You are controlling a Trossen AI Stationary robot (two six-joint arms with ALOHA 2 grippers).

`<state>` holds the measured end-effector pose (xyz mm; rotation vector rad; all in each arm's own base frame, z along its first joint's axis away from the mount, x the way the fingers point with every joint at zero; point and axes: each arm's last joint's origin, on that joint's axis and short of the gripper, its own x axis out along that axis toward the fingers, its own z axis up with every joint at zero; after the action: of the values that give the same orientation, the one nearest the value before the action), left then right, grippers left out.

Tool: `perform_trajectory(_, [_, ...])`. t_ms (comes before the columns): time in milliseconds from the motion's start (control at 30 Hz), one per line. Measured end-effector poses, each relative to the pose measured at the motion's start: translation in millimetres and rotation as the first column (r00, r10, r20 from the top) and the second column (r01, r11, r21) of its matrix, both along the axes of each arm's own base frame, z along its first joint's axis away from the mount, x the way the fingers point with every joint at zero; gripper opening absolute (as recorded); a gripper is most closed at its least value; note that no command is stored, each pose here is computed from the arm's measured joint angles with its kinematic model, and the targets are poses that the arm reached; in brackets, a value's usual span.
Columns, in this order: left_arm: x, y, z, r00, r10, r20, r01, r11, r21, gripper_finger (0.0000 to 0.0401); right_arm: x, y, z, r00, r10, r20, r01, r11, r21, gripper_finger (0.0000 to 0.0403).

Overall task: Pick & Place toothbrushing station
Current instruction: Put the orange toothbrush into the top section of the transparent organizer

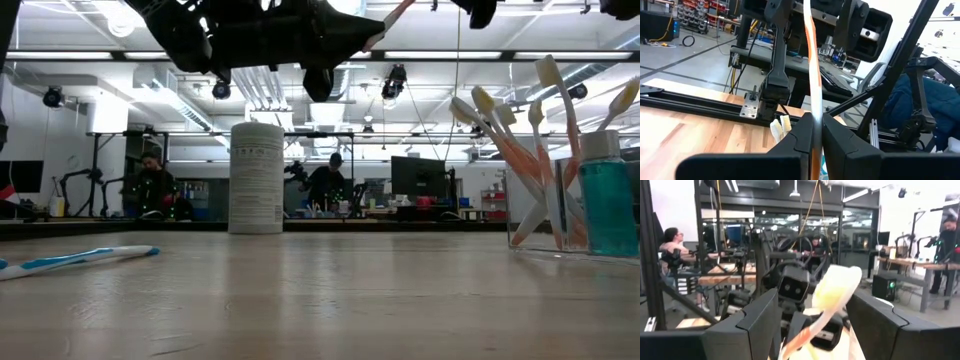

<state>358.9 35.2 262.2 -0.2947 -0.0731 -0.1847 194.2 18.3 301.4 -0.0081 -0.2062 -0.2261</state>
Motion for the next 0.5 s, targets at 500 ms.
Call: perform_trajectory(500, [0.0,0.0,-0.1,1.0,0.0,0.0,0.0,1.0,0.002,0.0023,-3.3,-0.4,4.9,0.999,-0.004,0.035,0.005,1.0,-0.014,0.0174])
